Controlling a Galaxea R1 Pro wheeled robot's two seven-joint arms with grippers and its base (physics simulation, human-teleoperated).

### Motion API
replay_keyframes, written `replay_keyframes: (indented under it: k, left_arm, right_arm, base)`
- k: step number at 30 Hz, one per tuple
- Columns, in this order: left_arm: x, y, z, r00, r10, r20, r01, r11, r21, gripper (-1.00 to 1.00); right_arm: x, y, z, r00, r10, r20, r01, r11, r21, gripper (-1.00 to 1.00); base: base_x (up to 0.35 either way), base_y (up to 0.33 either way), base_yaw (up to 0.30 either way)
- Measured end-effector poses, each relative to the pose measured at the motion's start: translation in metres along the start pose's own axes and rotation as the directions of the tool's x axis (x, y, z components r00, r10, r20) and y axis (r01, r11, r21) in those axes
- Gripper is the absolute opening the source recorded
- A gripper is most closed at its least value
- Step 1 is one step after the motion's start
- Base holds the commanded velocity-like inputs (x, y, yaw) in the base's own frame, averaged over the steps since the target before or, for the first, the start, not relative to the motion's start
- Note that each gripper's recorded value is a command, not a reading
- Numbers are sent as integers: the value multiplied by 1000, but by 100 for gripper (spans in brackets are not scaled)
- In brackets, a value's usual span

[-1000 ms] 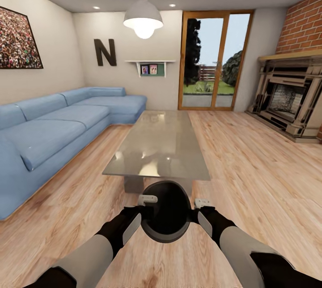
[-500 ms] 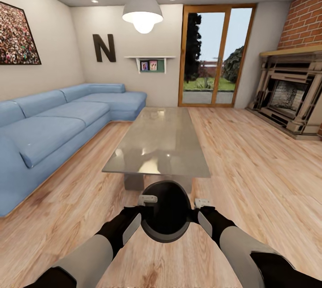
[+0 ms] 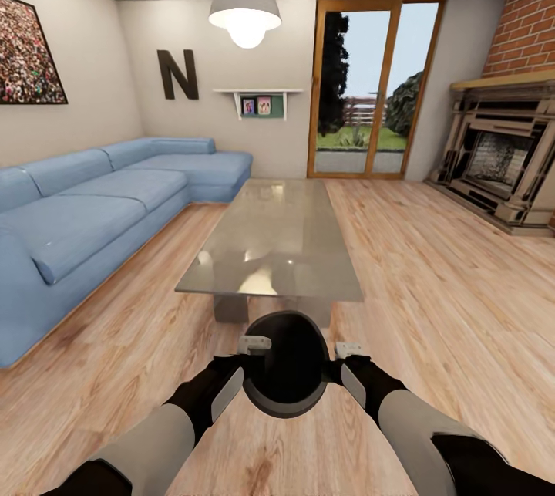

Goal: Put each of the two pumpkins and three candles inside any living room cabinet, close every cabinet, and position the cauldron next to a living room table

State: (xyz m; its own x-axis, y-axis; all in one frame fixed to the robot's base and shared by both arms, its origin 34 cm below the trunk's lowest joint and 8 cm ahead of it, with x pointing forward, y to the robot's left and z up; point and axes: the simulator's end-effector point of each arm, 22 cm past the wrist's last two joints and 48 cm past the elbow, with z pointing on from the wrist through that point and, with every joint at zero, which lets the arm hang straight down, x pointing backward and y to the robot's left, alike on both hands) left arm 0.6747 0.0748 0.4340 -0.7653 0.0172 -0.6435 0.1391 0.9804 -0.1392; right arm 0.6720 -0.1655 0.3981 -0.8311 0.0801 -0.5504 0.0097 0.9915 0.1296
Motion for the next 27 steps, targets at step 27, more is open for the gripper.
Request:
replay_keyframes:
  k: [27]
  left_arm:
    - [21,3,15,999,-10,-42,10,1000,1,-100]
  right_arm:
    - [20,-4,16,999,7,-42,-7,1000,4,-100]
  base:
    - [0,0,0]
